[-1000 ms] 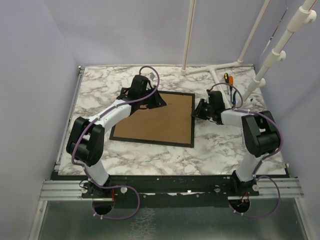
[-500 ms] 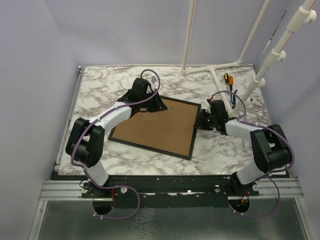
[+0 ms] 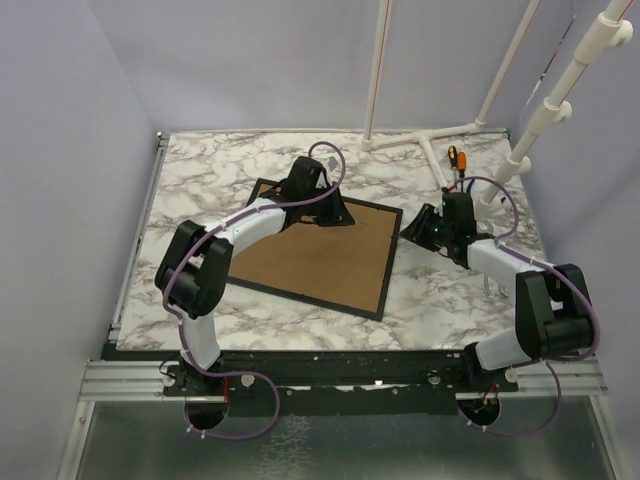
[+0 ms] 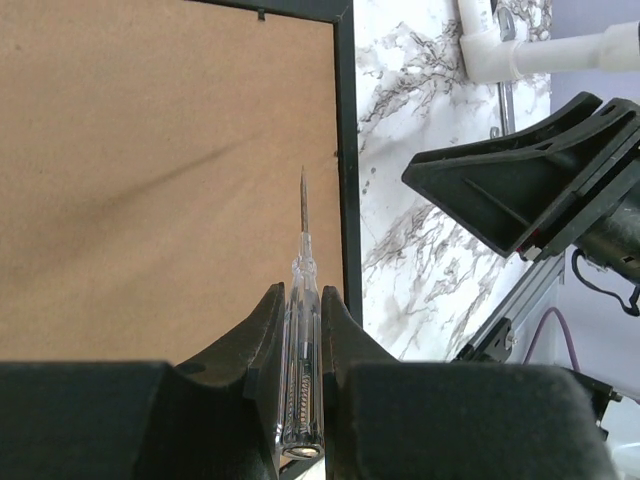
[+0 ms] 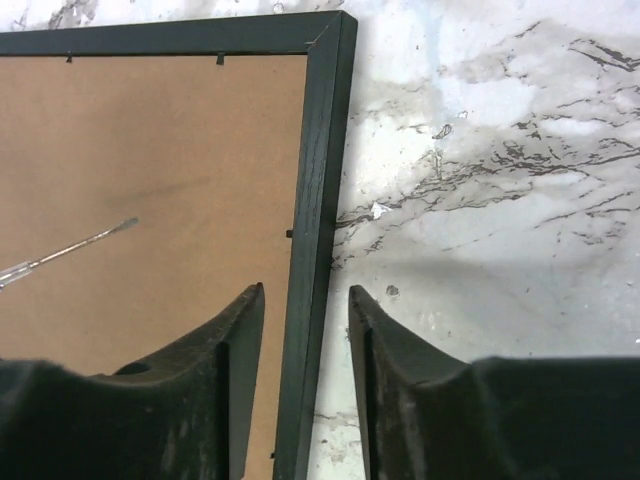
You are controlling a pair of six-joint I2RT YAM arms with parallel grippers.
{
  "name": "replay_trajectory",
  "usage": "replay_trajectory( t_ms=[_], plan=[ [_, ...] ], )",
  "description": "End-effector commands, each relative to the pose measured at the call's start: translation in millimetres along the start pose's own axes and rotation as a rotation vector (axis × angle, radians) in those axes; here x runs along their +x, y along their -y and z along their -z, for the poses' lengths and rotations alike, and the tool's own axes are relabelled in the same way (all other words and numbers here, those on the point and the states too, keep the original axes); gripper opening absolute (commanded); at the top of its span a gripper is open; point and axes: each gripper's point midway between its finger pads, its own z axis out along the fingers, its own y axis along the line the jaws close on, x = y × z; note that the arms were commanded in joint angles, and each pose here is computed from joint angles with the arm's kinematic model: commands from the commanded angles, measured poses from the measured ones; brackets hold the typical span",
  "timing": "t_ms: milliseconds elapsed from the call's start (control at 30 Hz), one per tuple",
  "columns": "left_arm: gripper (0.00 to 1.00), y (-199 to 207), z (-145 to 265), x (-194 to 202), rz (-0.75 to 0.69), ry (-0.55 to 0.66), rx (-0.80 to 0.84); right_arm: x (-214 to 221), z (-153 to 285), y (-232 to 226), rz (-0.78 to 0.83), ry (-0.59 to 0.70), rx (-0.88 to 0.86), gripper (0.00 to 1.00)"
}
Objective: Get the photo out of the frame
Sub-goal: Adjust the photo frame at the center of the board, then release the photo frame item from the photo frame.
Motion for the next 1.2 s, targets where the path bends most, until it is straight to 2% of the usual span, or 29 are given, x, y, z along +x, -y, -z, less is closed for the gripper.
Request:
replay_trajectory(
  t_ms=[0,100,333,700,1167],
  plan=[
    [0.0,14,-13,-2,-0.029,-0.022,0.05,-6,-11,0,-0.052,0.007,0.006,0.38],
    [0.0,15,-21,0,-0.029,-0.038,0.058,-3,-19,2,-0.058,-0.008,0.001,0.33],
    [0.0,19,-33,6,-0.018,-0.075,0.078,-2,-36,10,-0.065,-0.02,0.031,0.32],
    [0.0,18,-42,12,0.001,-0.121,0.099,-3,-49,21,-0.074,-0.036,0.046,0.09],
    [0.0,10,-53,12,0.036,-0.148,0.078,-3,-59,18,-0.059,-0.057,0.024,0.12]
  ],
)
